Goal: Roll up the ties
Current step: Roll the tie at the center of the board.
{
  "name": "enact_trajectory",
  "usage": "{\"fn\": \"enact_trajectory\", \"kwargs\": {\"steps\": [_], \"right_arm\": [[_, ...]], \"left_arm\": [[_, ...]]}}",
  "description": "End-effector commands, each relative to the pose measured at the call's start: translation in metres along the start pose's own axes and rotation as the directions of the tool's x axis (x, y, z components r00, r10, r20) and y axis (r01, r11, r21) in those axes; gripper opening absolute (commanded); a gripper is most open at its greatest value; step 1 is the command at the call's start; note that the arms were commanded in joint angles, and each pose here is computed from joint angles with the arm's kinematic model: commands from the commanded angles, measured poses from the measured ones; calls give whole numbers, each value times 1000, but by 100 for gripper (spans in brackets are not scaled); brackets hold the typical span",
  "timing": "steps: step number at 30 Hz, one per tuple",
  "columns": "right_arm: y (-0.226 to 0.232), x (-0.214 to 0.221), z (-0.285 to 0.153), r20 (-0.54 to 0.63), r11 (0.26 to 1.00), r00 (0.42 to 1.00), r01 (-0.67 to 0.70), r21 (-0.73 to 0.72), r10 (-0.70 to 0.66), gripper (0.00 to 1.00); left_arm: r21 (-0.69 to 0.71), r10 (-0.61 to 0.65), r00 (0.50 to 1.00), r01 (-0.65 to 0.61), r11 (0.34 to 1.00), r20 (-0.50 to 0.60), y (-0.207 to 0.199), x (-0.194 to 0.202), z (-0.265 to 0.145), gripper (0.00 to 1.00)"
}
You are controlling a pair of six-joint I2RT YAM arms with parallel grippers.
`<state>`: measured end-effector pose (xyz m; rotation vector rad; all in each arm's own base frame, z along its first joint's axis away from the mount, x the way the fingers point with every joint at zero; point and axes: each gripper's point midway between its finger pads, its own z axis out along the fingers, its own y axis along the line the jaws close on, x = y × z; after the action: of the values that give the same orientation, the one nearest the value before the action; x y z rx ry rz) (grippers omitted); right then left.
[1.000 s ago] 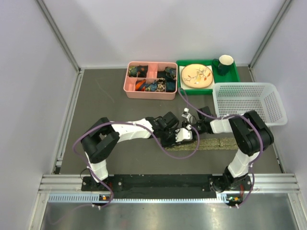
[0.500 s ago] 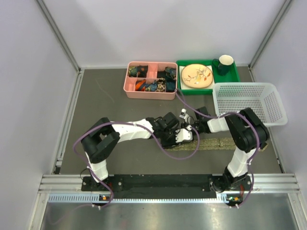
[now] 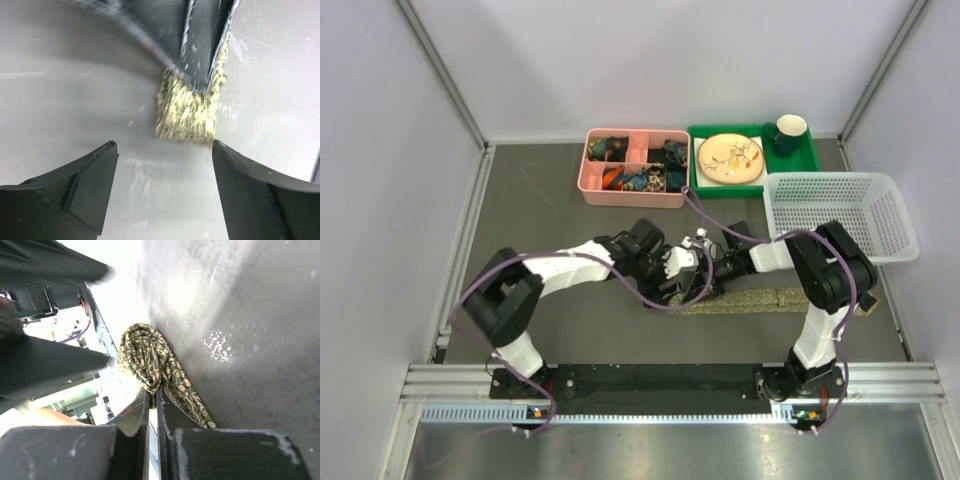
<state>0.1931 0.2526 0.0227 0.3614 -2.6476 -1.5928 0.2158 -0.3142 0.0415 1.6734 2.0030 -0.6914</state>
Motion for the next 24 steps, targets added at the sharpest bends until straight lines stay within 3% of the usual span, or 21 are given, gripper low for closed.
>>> {"fn": "enact_trajectory", "kwargs": {"steps": [1,9,14,19,24], "right_arm": [[-31,6,5,-13,990,1000,-4,138,6,0],[-37,7,8,-22,987,999,-20,160,24,0],[-44,9,11,-37,981,998,-34,190,42,0],[-44,12,8,-48,978,997,-45,204,56,0],[-46,16,7,-61,974,995,-59,221,74,0]], "left_arm": [[-20,40,961,-36,999,274,-5,-51,-47,82],[-42,84,863,-73,996,499,-22,-51,-59,87],[-24,44,843,-37,999,536,-18,-37,-40,86],[35,64,827,-101,994,559,-28,-27,-27,84],[42,92,843,-135,990,529,-28,-10,-10,83]]}}
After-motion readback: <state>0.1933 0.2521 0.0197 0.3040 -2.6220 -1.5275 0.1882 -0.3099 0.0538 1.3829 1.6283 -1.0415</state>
